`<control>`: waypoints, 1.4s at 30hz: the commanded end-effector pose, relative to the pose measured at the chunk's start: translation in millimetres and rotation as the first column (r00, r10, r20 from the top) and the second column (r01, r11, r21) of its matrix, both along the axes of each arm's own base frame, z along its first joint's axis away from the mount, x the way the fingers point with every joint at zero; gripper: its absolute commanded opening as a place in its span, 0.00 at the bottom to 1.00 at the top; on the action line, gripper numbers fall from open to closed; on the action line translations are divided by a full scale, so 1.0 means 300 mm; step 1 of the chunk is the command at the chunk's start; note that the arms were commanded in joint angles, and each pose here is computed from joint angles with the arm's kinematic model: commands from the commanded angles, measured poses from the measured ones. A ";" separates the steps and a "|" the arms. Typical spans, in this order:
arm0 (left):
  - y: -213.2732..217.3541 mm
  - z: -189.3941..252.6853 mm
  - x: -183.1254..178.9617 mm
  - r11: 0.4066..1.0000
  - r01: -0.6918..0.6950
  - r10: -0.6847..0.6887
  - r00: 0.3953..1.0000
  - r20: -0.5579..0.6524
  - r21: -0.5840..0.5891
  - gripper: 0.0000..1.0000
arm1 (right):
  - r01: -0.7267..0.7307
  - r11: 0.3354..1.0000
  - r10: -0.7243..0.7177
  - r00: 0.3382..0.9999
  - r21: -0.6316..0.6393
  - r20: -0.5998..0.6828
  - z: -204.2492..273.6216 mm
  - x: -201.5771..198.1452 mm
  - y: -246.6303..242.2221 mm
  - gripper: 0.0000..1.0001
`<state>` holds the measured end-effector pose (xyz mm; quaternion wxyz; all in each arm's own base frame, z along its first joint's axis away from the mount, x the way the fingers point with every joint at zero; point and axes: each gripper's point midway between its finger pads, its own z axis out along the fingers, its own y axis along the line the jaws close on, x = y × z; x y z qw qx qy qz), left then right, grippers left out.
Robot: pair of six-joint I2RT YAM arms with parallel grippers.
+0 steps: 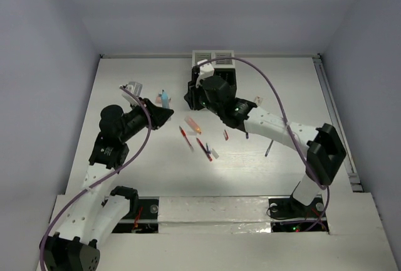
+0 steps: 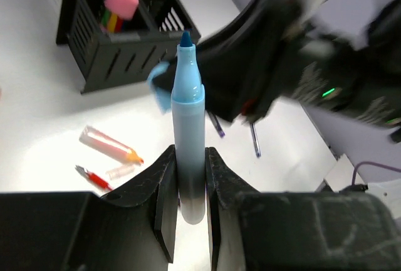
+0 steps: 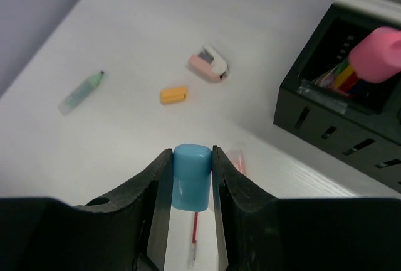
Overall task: Sort the stationery into containers
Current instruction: Pick up the pen cap from the center of the board, then close the pen cap on the pen.
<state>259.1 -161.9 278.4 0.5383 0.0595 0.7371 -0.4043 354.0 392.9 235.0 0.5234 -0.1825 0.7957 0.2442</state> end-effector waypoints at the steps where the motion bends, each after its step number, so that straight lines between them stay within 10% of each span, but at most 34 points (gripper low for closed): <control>1: -0.029 -0.009 -0.029 0.999 0.044 -0.044 0.999 0.007 -0.031 0.00 | 0.062 0.981 -0.083 0.991 0.184 0.108 0.219 0.007 -0.026 0.23; 14: -0.167 -0.068 -0.038 0.999 0.031 -0.032 0.999 -0.040 -0.024 0.00 | 0.006 0.893 -0.098 0.979 0.450 0.181 0.481 -0.051 -0.053 0.24; 42: -0.233 -0.077 -0.005 0.999 0.042 -0.043 0.999 -0.027 -0.010 0.00 | -0.047 0.892 -0.029 0.987 0.450 0.160 0.423 -0.090 -0.034 0.25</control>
